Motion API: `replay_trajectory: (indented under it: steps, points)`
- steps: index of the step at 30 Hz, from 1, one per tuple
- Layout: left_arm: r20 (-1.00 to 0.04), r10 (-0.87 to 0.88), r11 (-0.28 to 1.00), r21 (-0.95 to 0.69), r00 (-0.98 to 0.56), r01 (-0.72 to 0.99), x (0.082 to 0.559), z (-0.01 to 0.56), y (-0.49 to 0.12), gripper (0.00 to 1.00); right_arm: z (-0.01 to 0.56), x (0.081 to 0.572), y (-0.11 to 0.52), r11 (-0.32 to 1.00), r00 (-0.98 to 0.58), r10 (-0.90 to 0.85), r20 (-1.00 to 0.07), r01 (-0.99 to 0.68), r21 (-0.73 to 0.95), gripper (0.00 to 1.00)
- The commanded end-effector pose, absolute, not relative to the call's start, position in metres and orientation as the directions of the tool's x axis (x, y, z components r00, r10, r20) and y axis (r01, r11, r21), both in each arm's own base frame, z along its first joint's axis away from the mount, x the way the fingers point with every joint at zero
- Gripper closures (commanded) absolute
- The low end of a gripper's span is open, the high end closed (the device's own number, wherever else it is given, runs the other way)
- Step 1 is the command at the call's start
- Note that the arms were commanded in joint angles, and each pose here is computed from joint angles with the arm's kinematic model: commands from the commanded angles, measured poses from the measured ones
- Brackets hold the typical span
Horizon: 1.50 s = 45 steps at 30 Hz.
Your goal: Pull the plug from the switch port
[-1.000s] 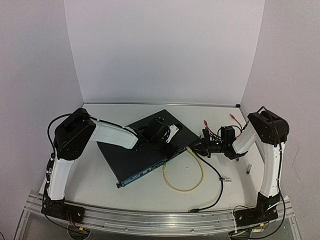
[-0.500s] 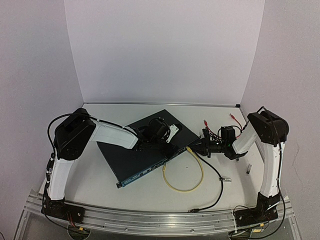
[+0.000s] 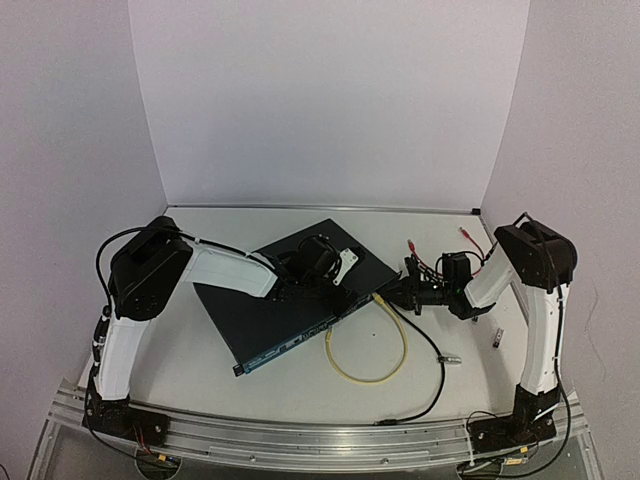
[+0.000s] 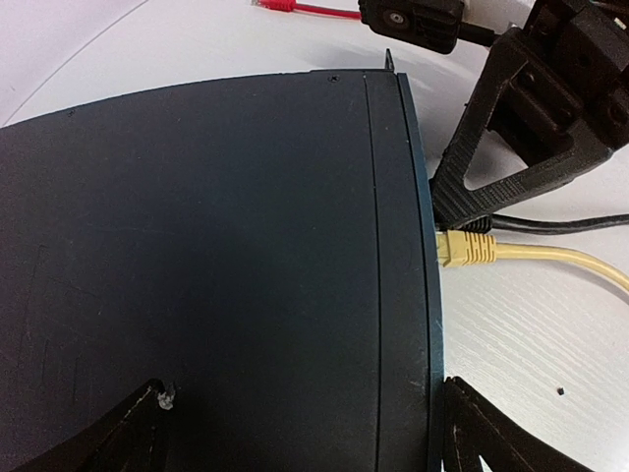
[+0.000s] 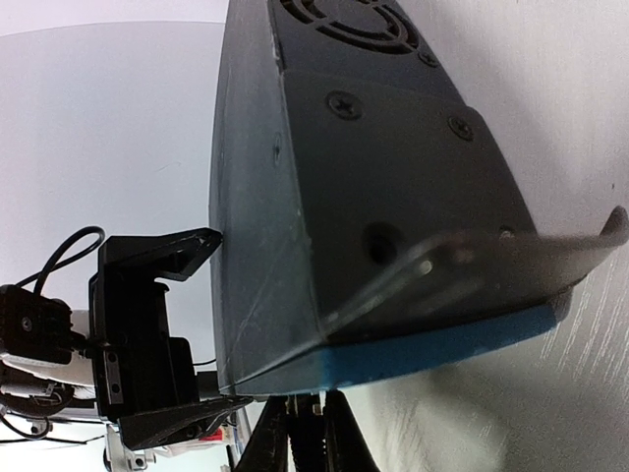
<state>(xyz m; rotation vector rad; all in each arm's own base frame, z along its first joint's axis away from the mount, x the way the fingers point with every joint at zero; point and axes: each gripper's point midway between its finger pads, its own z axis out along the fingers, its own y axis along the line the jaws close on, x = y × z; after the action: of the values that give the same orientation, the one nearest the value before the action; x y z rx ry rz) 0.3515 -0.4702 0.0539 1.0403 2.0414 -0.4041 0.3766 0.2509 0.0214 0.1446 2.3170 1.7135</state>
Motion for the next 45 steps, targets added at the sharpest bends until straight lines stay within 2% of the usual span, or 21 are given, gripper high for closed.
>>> replay_trajectory:
  steps: [1,5,23,29,33,36,40,45]
  points:
    - [-0.554,0.66,0.641,0.063,-0.508,0.765,0.335,-0.035,-0.421,0.07,-0.038,0.353,0.249,0.394,-0.97,0.243,0.001,0.1,0.914,0.95]
    - [-0.553,0.66,0.644,0.066,-0.509,0.763,0.335,-0.036,-0.42,0.07,-0.041,0.35,0.253,0.4,-0.972,0.235,0.004,0.101,0.911,1.0]
    - [-0.52,0.614,0.721,0.063,-0.594,0.69,0.347,-0.053,-0.396,0.08,-0.076,0.305,0.23,0.442,-0.958,0.26,0.122,0.231,0.867,1.0]
    - [-0.496,0.617,0.733,0.08,-0.61,0.676,0.35,-0.059,-0.388,0.08,-0.064,0.293,0.229,0.434,-0.964,0.239,0.121,0.217,0.875,1.0]
    - [-0.496,0.618,0.733,0.083,-0.611,0.675,0.35,-0.059,-0.386,0.08,-0.065,0.278,0.226,0.439,-0.946,0.242,0.215,0.305,0.845,1.0]
    - [-0.496,0.618,0.733,0.082,-0.61,0.675,0.349,-0.059,-0.386,0.08,-0.073,0.266,0.219,0.481,-0.938,0.253,0.238,0.336,0.81,1.0]
    - [-0.495,0.618,0.73,0.073,-0.611,0.679,0.348,-0.059,-0.386,0.08,-0.064,0.269,0.217,0.49,-0.943,0.259,0.209,0.315,0.813,1.0]
    - [-0.505,0.616,0.723,0.06,-0.604,0.688,0.347,-0.056,-0.389,0.08,-0.042,0.297,0.203,0.542,-0.934,0.352,0.065,0.26,0.799,1.0]
